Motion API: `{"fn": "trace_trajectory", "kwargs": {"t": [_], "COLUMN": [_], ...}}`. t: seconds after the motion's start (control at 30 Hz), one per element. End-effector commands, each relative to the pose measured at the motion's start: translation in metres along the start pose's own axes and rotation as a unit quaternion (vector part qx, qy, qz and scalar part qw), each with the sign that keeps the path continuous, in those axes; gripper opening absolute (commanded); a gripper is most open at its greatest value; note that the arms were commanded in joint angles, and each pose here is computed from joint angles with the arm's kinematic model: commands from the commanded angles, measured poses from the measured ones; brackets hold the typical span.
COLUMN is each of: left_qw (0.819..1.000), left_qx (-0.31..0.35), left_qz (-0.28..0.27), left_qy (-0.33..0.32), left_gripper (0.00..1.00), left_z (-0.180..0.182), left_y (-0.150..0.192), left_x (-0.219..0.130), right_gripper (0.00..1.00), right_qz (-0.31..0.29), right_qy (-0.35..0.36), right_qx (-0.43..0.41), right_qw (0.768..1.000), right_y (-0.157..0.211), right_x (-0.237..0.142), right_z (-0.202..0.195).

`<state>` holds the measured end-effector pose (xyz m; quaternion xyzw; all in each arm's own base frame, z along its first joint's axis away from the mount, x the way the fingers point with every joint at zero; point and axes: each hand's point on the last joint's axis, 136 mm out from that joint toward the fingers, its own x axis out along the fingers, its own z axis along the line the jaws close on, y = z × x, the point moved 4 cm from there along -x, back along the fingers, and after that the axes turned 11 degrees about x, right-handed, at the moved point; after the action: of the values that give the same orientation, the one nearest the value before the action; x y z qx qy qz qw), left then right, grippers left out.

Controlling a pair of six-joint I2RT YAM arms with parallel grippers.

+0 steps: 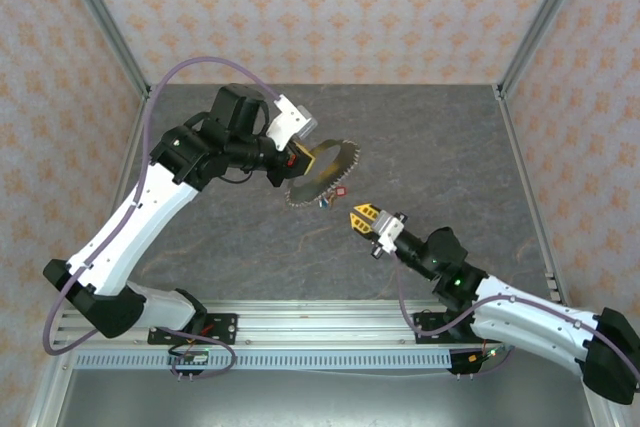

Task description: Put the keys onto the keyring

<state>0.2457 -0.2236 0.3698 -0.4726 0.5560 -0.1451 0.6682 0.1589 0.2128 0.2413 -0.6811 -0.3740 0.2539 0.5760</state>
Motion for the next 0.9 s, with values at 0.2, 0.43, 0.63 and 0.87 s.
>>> {"fn": "trace_trajectory", "kwargs": {"t": [0.2, 0.43, 0.63, 0.87], "left_qw": [0.999, 0.998, 0.997, 0.996], "left_qx": [0.032, 0.022, 0.016, 0.013], "left_qz": [-0.025, -0.057, -0.077, -0.083], "left_qy": [-0.008, -0.01, -0.01, -0.005], "left_gripper": [0.0, 0.0, 0.0, 0.0], "left_z": [-0.009, -0.009, -0.01, -0.012], "left_y": [-0.014, -0.018, -0.018, -0.018], "left_x": [-0.022, -0.021, -0.022, -0.022], "right_gripper": [0.15, 0.15, 0.16, 0.17], "right_qz": [-0.048, -0.053, -0.05, -0.05], "right_qy": [-0.056, -0.084, -0.106, -0.11], "right_qx": [0.013, -0.006, -0.027, -0.042], "right_qw": [0.997, 0.995, 0.993, 0.992], "right_y": [-0.023, -0.033, -0.037, -0.04], "right_x": [0.016, 0.033, 0.042, 0.054], "right_z": [0.013, 0.019, 0.027, 0.032]}}
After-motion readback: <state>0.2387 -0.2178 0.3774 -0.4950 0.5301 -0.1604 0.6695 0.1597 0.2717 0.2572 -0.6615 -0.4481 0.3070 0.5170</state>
